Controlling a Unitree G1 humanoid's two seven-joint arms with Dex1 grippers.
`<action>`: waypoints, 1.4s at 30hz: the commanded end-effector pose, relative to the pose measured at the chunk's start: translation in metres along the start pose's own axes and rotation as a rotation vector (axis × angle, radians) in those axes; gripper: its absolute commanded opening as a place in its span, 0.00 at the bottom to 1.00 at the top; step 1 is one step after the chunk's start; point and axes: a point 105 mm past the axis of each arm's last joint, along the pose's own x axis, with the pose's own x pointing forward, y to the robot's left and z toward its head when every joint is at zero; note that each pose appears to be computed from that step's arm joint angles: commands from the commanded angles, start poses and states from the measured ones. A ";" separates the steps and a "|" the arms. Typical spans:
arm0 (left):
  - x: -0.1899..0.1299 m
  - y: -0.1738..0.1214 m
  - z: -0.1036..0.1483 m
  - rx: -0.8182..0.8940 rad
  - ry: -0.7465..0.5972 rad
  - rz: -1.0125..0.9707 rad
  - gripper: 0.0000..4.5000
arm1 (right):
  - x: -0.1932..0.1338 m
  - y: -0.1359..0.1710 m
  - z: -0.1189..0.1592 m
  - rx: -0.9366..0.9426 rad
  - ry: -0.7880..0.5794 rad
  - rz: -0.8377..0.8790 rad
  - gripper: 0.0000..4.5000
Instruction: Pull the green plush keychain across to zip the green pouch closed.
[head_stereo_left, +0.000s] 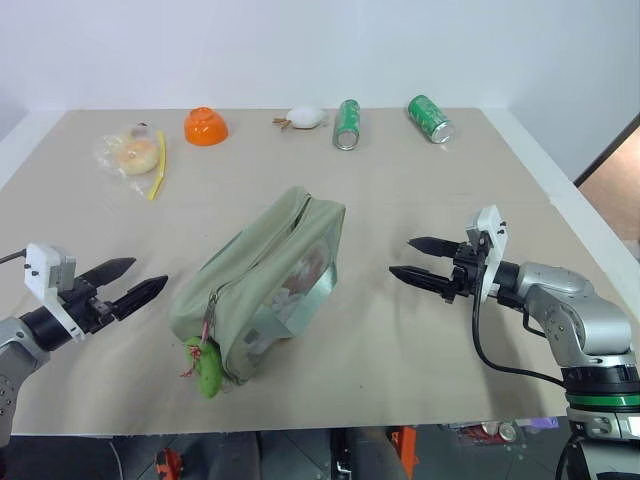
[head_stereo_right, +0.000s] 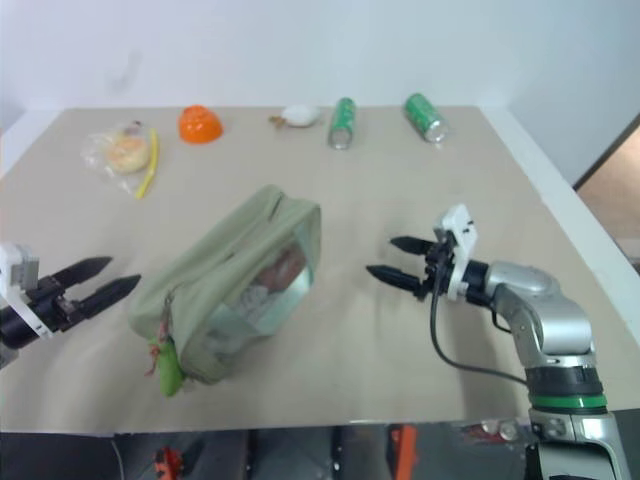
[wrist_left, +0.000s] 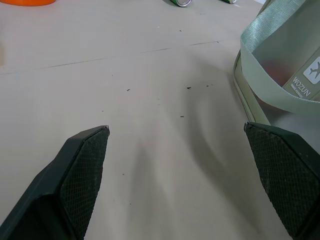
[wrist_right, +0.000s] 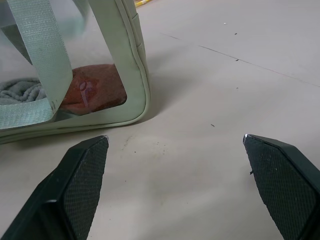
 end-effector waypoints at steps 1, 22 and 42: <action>-0.004 -0.004 0.015 0.051 -0.036 -0.014 1.00 | -0.002 0.003 0.027 -0.094 -0.035 0.026 1.00; 0.035 -0.050 0.109 0.149 -0.103 -0.392 1.00 | 0.059 0.091 0.146 -0.705 -0.022 0.721 1.00; 0.034 -0.067 0.110 0.167 -0.134 -0.413 1.00 | 0.114 0.090 0.096 -0.943 0.198 0.846 0.44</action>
